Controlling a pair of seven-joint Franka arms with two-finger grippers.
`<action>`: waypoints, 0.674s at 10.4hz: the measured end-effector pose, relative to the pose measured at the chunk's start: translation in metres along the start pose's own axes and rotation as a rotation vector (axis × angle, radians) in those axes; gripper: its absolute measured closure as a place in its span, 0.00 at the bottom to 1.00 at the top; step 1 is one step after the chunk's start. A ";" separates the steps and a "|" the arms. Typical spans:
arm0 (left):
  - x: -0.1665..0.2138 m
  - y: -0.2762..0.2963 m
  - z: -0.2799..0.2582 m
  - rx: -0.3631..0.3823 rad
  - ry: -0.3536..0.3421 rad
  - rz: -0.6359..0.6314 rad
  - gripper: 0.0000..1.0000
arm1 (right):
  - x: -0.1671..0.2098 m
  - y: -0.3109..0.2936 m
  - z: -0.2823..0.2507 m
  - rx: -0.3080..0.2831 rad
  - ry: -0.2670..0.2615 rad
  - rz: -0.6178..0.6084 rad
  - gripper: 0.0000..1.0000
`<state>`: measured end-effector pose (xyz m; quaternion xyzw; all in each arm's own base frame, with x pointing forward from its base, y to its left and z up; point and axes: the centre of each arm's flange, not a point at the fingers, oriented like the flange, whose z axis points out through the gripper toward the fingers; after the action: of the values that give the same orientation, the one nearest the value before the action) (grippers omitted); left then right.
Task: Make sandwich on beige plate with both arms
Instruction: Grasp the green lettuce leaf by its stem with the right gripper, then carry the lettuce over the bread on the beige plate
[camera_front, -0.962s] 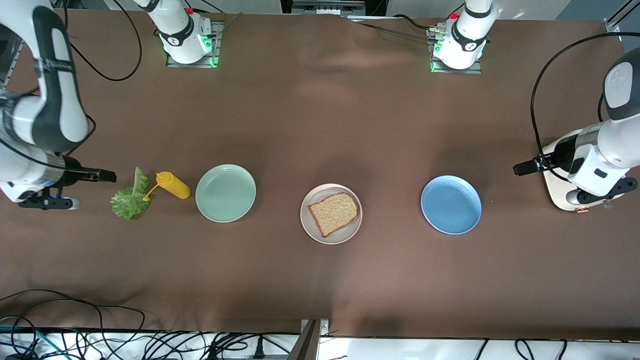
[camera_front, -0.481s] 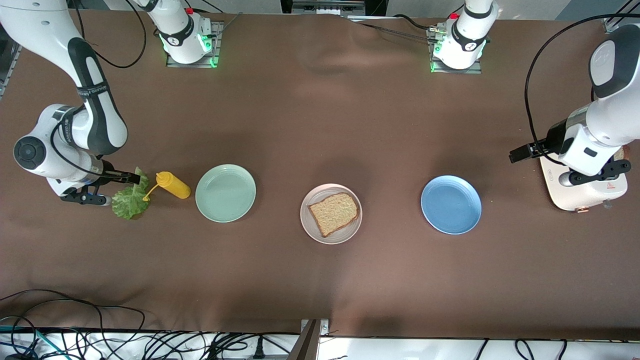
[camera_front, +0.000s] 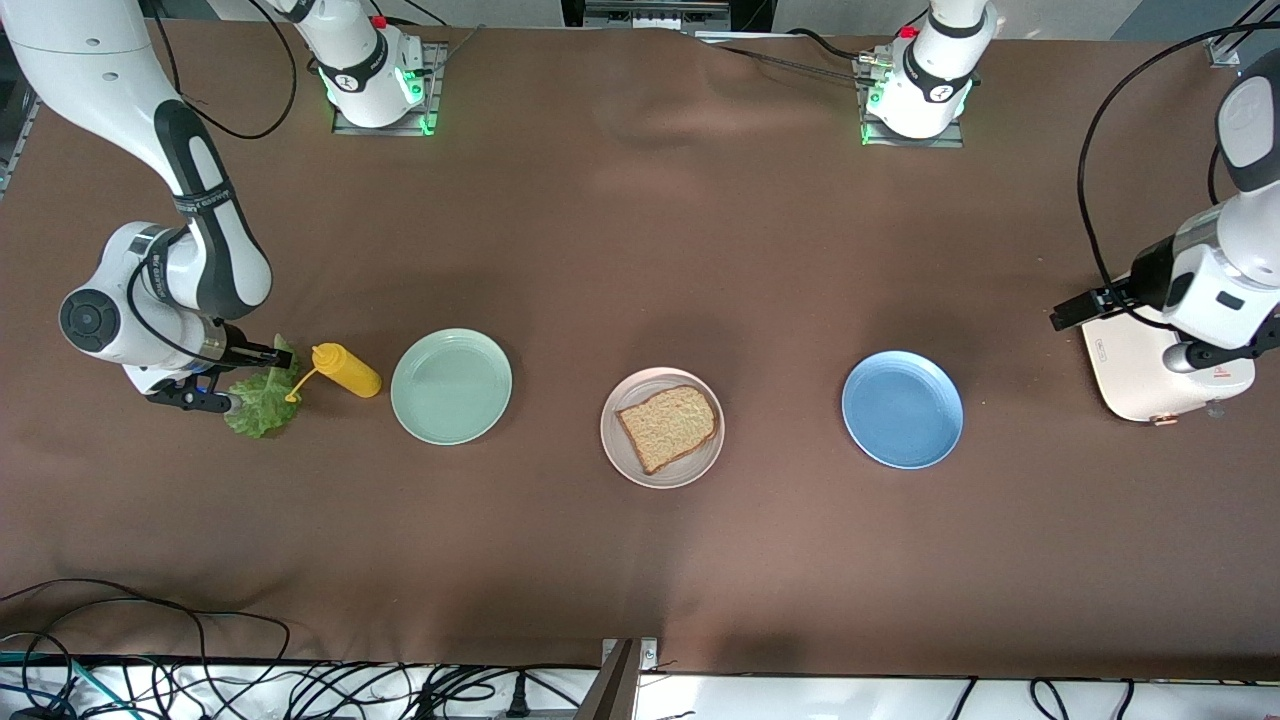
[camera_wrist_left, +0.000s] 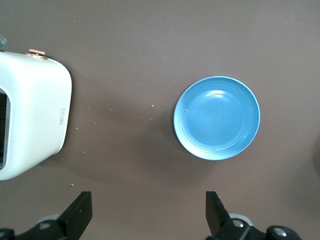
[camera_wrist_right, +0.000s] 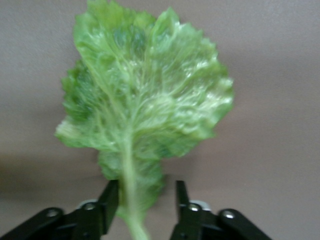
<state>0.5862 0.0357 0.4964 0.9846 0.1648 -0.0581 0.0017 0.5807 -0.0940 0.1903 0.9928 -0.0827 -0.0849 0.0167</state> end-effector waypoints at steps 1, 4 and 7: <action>0.001 -0.003 0.000 -0.001 0.000 -0.003 0.00 | 0.001 -0.001 -0.002 0.003 0.004 0.003 0.64; 0.000 0.000 -0.001 -0.001 0.003 0.005 0.00 | 0.007 -0.003 -0.012 0.006 0.023 0.001 0.96; 0.002 0.000 -0.005 -0.004 0.010 0.041 0.00 | 0.020 -0.007 -0.059 0.018 -0.024 -0.007 0.96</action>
<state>0.5891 0.0364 0.5009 0.9880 0.1448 -0.0527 0.0042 0.6111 -0.0890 0.2448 0.9921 -0.0800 -0.0963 0.0065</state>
